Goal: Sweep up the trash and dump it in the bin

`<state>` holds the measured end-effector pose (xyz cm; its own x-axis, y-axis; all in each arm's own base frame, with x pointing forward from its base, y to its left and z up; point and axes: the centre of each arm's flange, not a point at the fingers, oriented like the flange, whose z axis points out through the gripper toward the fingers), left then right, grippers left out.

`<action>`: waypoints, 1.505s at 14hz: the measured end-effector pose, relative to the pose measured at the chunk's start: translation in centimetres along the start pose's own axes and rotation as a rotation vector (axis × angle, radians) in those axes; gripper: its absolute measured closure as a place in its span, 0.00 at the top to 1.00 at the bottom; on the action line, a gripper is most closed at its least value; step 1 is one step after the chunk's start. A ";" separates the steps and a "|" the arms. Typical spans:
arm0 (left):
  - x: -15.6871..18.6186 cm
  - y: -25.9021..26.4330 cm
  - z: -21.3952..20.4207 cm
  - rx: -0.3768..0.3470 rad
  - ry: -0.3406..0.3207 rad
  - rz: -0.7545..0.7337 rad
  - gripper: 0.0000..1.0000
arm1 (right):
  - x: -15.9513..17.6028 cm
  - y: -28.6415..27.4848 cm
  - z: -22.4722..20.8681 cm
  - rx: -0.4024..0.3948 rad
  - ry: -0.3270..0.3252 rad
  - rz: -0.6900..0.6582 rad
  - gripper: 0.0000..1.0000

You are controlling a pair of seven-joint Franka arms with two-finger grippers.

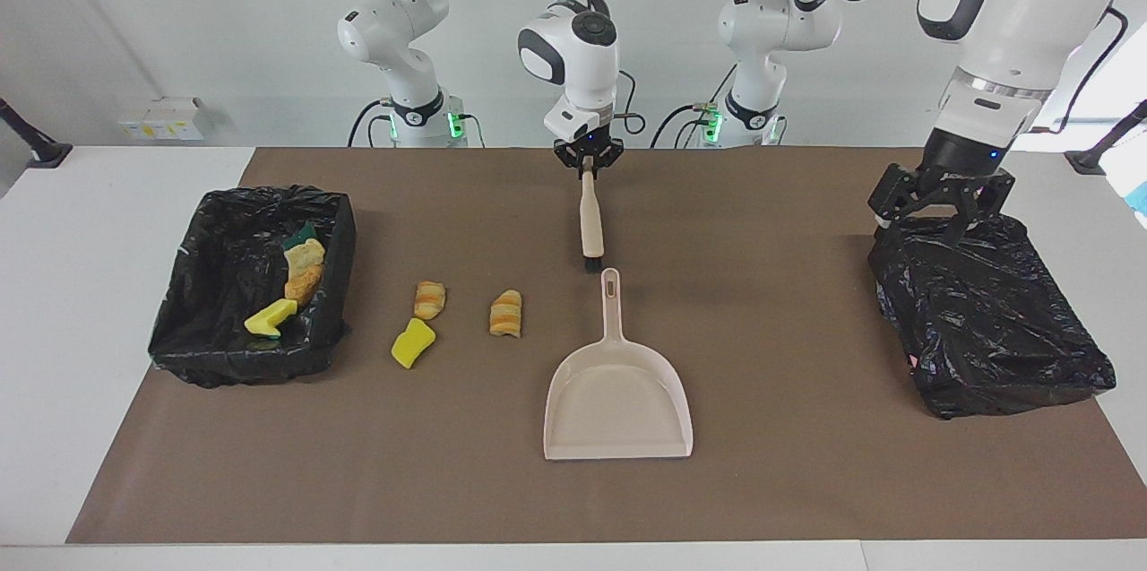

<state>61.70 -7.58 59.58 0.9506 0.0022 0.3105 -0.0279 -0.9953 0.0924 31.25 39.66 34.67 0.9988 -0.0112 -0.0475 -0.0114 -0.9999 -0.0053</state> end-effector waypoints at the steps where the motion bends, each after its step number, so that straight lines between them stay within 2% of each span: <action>1: 0.1 0.5 0.9 -0.002 -0.007 0.000 1.00 | 0.3 0.0 -0.7 -0.013 -0.012 0.006 0.26; 5: 0.0 4.5 6.2 -0.017 -0.045 0.056 1.00 | 3.4 3.3 -7.3 -0.063 -0.068 0.077 0.26; 7: 0.0 7.4 9.6 -0.030 -0.040 0.088 1.00 | 4.4 6.2 -10.1 -0.095 -0.102 0.092 0.26; 9: 0.0 11.0 13.0 -0.044 -0.048 0.082 1.00 | 5.4 8.5 -11.5 -0.155 -0.107 0.086 0.26; 12: -0.2 17.4 16.4 -0.068 -0.064 0.074 1.00 | 6.0 11.0 -11.3 -0.268 -0.135 0.079 0.26; 14: -1.8 21.9 17.8 -0.080 -0.086 0.076 1.00 | 7.0 13.4 -10.9 -0.319 -0.169 0.082 0.26; 18: -5.1 27.1 19.4 -0.087 -0.129 0.105 1.00 | 10.4 19.5 -9.9 -0.319 -0.230 0.098 0.26; 21: -8.6 29.2 22.4 -0.065 -0.196 0.121 1.00 | 11.2 22.1 -8.8 -0.312 -0.263 0.098 0.26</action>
<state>59.65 -38.83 38.47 0.9808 -0.1418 0.1335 -0.1590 -0.9788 0.1287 42.61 17.40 42.85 0.9472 -0.1452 -0.2859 -0.0511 -0.9485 0.3127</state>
